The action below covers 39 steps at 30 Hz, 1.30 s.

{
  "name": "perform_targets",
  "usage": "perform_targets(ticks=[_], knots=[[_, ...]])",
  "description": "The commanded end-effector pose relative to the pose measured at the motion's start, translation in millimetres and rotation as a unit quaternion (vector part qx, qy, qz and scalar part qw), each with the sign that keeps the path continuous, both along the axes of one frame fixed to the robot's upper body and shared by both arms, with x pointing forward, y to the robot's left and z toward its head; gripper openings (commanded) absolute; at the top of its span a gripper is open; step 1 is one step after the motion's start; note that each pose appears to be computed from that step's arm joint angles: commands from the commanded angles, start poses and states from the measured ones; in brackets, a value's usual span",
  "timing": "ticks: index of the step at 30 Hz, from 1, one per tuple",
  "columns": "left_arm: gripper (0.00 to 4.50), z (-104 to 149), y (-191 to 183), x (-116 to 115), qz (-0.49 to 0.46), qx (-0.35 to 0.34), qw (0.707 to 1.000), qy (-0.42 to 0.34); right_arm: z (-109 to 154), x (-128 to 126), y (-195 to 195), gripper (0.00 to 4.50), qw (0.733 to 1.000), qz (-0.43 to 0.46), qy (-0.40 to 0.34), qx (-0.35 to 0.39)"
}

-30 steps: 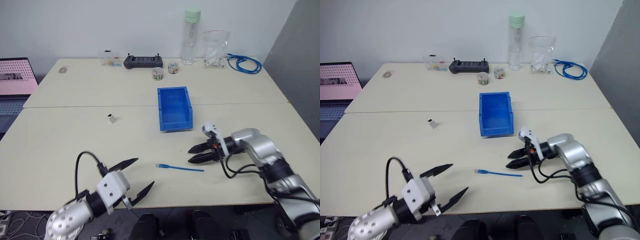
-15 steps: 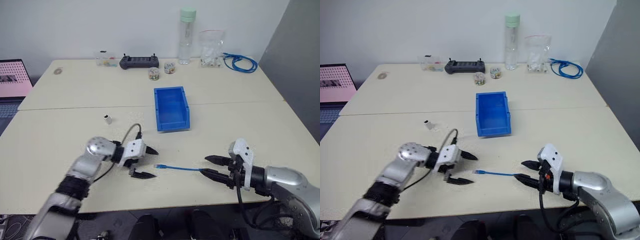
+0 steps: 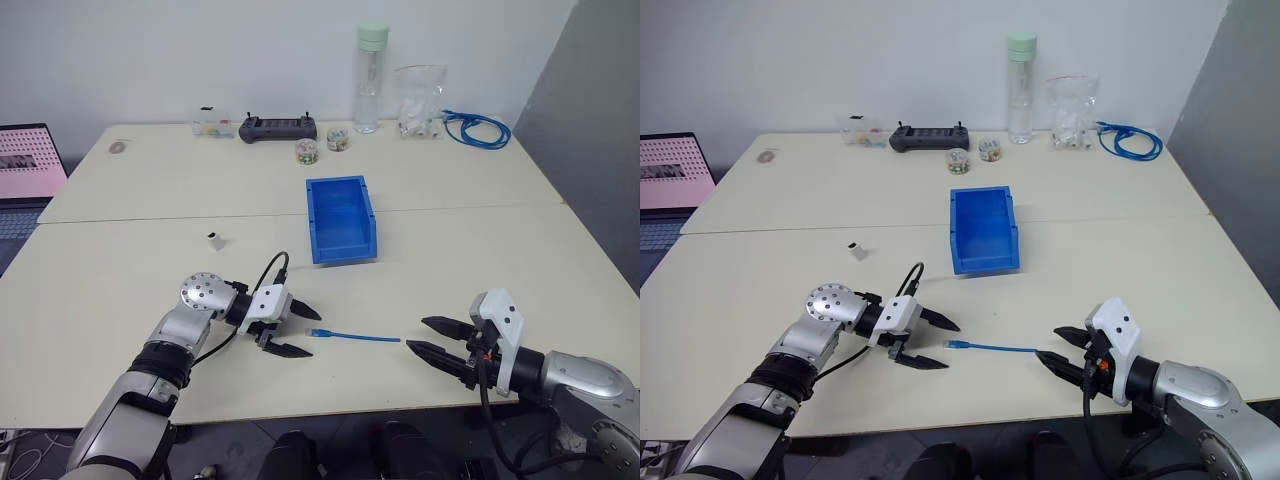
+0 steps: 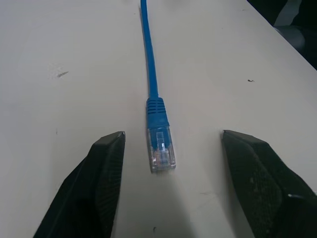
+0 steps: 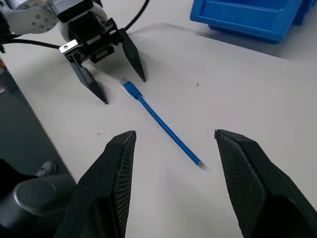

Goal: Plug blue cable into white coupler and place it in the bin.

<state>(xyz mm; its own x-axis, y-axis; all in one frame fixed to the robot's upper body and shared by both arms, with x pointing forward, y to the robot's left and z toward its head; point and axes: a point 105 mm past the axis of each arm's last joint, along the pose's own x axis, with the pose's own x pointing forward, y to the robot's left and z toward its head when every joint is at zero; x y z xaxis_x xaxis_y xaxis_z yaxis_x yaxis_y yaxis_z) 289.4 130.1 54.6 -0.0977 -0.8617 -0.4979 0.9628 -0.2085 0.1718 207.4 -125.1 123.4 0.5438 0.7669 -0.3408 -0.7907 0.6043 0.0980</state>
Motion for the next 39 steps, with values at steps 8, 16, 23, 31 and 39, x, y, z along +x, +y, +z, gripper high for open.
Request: perform_targets(ticks=[8, 16, 23, 31, 39], knots=[[1.85, -34, 11, -14, 0.007, 0.059, 0.997, 0.051, 9, -13, 9, 2.73, 0.998, 0.064, -0.019, -0.011], [0.84, -33, 8, -15, 0.036, 0.043, 0.995, 0.079, 6, -12, 11, 2.73, 0.998, 0.054, -0.014, 0.002], [0.23, 10, -17, 7, 0.179, -0.073, 0.955, 0.225, 4, -17, 18, 2.73, 0.998, 0.052, 0.0, 0.018], [0.23, 93, -50, -24, 0.18, -0.201, 0.837, 0.476, 35, -12, 31, 2.73, 0.964, 0.02, 0.105, 0.244], [0.23, 103, -58, -45, 0.16, -0.225, 0.794, 0.542, 61, 4, 46, 2.73, 0.908, 0.001, 0.178, 0.378]])
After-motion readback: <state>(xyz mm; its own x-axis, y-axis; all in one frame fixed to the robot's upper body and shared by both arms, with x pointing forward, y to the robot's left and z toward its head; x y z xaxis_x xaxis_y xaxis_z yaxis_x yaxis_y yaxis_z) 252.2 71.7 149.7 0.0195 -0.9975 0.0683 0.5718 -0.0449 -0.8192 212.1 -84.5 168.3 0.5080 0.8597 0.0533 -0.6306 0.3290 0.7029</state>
